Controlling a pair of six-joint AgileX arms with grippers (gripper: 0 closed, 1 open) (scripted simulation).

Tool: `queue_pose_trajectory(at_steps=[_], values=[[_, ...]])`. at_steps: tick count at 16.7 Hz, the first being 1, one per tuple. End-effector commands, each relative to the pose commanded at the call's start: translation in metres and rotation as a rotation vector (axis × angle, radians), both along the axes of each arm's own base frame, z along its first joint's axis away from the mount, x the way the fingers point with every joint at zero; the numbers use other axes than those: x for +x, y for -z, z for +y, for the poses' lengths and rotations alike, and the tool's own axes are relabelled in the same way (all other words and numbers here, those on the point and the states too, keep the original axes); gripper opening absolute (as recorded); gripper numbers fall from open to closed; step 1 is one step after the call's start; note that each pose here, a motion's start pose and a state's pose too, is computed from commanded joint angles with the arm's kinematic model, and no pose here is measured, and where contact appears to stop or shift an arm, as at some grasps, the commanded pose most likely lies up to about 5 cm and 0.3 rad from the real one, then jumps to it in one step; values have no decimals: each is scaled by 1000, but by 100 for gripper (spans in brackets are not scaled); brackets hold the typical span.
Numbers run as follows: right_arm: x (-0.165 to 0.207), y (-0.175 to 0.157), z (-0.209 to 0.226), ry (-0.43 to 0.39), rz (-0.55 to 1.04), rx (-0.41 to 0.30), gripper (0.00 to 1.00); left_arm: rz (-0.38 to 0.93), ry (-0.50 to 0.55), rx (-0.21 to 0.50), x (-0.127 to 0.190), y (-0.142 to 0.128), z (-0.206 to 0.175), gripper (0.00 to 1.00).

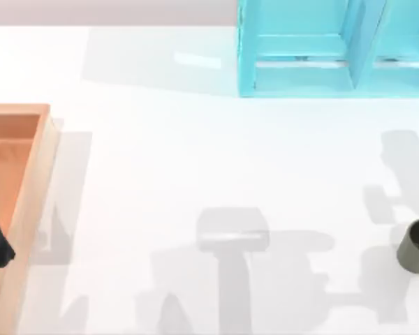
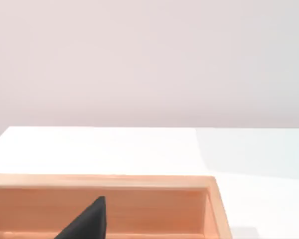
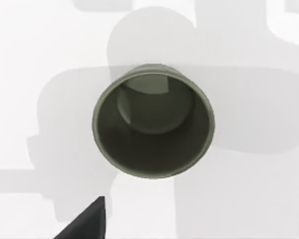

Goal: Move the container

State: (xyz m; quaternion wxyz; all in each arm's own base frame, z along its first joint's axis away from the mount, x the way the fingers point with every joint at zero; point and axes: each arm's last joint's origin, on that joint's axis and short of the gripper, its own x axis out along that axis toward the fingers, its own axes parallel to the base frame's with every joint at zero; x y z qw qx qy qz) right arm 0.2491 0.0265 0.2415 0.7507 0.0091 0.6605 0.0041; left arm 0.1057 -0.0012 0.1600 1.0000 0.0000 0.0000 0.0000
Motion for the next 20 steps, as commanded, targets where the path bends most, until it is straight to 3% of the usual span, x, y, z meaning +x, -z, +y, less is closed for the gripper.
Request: queue_pose_trajectory(at_steps=[4,11,20], values=[[23,2,5,2,121,-15,100,0,0,0,0,0,0,100],[25,7,4,5,130,-16,100,0,0,0,0,0,0,100],[26,96,6,3,124,-15,100,0,0,0,0,0,0,100]])
